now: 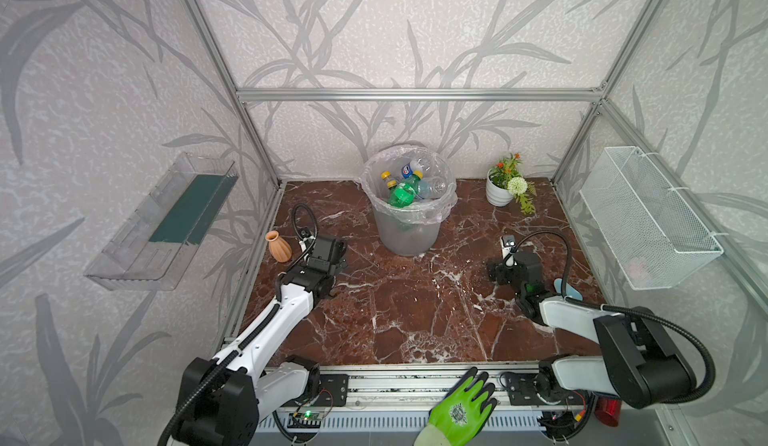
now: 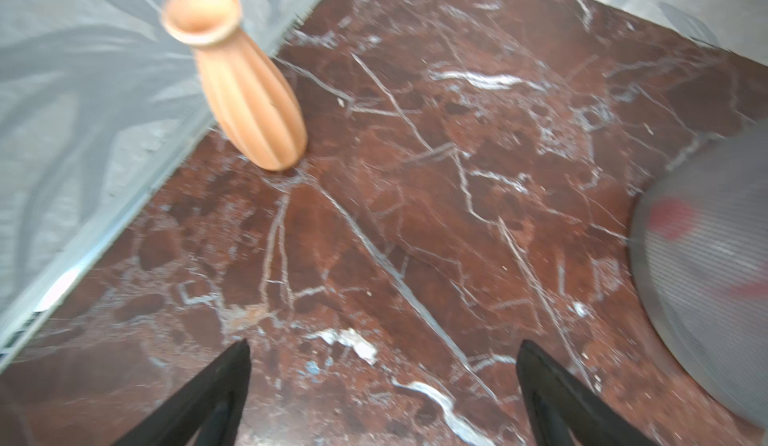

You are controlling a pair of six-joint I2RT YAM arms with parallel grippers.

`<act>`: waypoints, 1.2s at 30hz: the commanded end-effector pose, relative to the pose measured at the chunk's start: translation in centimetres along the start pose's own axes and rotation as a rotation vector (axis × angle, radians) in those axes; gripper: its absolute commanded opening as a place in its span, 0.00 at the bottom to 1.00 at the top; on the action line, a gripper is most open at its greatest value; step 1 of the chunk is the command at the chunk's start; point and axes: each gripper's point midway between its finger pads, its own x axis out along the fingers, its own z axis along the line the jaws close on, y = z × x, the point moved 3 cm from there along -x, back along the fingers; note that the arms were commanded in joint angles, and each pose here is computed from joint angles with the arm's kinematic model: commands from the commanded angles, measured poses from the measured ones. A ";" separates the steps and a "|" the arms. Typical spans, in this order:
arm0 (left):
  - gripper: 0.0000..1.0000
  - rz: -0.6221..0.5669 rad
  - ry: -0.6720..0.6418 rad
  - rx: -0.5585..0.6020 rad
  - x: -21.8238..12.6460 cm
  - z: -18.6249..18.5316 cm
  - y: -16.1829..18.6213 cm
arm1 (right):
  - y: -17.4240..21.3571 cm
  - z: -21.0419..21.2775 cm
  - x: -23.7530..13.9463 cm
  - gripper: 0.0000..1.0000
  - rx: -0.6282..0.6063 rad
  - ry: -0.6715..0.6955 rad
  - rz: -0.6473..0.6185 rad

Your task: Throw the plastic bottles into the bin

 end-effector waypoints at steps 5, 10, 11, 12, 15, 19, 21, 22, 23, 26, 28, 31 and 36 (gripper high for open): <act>0.99 -0.110 -0.137 -0.016 -1.1 2.5 -1.8 | -2.6 -1.0 1.9 0.99 0.062 0.011 -0.201; 0.99 -0.188 -0.218 -0.011 -1.2 3.7 -2.5 | -2.2 -1.0 2.7 0.99 0.086 -0.030 -0.155; 0.99 -0.215 -0.240 -0.012 -1.2 4.0 -2.7 | -2.2 -0.9 2.9 0.99 0.082 -0.036 -0.159; 0.99 -0.249 -0.267 -0.018 -1.2 4.3 -2.9 | -2.3 -0.9 2.9 0.99 0.081 -0.036 -0.172; 0.99 -0.368 -0.413 -0.031 -1.0 5.9 -3.5 | -2.2 -0.9 2.9 0.99 0.082 -0.035 -0.169; 0.99 -0.414 -0.516 0.019 0.7 5.9 -3.0 | -2.2 -1.0 2.9 0.99 0.083 -0.035 -0.164; 0.99 -0.388 -0.550 0.061 2.2 5.6 -2.2 | -2.3 -1.0 2.9 0.99 0.084 -0.035 -0.166; 0.99 -0.378 -0.564 0.073 2.7 5.4 -2.0 | -2.2 -1.0 2.9 0.99 0.083 -0.035 -0.165; 0.99 -0.370 -0.580 0.096 3.4 5.2 -1.9 | -2.3 -1.0 2.9 0.99 0.083 -0.034 -0.166; 0.99 -0.354 -0.551 0.128 4.5 3.6 -2.6 | -2.2 -1.0 2.9 0.99 0.083 -0.036 -0.165; 0.99 -0.359 -0.430 0.153 5.7 1.8 -2.7 | -2.2 -1.0 2.9 0.99 0.083 -0.035 -0.165; 0.97 -0.381 -0.219 0.246 6.9 -0.8 -2.9 | -2.3 -1.0 2.9 0.99 0.084 -0.034 -0.167; 0.94 -0.455 0.024 0.224 8.1 -0.7 -2.3 | -2.3 -1.0 2.9 0.99 0.084 -0.034 -0.167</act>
